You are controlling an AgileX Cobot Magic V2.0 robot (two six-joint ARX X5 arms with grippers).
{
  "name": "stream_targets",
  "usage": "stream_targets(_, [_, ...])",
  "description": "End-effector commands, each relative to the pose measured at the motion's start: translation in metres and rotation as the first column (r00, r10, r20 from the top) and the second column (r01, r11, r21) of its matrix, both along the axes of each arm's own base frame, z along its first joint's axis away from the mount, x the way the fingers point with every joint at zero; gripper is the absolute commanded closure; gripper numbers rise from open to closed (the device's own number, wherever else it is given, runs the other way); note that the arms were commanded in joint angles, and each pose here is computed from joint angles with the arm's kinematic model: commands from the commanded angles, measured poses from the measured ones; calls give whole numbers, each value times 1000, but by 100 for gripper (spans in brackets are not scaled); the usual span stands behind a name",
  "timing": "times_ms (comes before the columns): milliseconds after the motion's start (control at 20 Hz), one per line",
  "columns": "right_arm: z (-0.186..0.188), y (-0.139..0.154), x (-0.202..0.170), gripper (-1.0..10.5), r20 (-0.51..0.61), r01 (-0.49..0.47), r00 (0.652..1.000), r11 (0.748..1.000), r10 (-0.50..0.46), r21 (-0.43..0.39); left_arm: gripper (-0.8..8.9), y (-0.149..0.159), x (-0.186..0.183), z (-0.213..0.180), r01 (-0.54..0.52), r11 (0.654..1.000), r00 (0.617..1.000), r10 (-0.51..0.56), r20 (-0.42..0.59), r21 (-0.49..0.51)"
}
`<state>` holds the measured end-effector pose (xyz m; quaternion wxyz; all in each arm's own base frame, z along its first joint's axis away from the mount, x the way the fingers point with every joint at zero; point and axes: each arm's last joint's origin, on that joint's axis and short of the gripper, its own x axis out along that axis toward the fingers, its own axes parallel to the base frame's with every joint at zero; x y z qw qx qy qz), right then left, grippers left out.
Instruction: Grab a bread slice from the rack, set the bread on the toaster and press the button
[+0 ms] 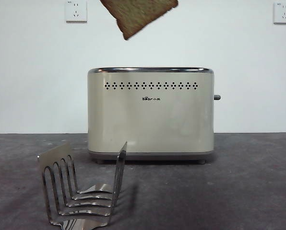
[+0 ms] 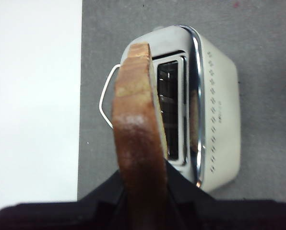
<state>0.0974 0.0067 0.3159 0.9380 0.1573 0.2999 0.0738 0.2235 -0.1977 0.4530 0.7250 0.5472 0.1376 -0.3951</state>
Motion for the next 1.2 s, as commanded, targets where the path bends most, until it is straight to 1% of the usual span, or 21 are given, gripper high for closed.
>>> stream_targets(50, [2,0,0,946,16,-8,1000,1000,8,-8,823,-8,11,-7,11,1000,1000,-11,9,7])
stream_targets(250, [1,0,-1,946,-2,-8,1000,1000,8,-9,823,-20,23,-21,41,999,998,-41,-42,15])
stream_targets(350, [1,0,-1,946,-1,-8,1000,1000,8,-9,823,-24,29,-28,40,999,997,-38,-60,30])
stream_targets(750, [0,0,-2,946,-11,-8,1000,1000,8,-10,823,-21,49,-42,1,999,996,4,-92,49])
stream_targets(850, [-1,0,-3,946,-18,-19,1000,1000,18,-25,823,-20,52,-45,0,998,994,7,-113,57])
stream_targets(1000, [-1,0,-3,946,-24,-20,1000,999,19,-27,823,-22,58,-53,31,998,988,-23,-150,53])
stream_targets(1200, [-3,0,-4,946,-46,-26,999,999,24,-34,823,-24,64,-59,71,993,988,-57,-143,99])
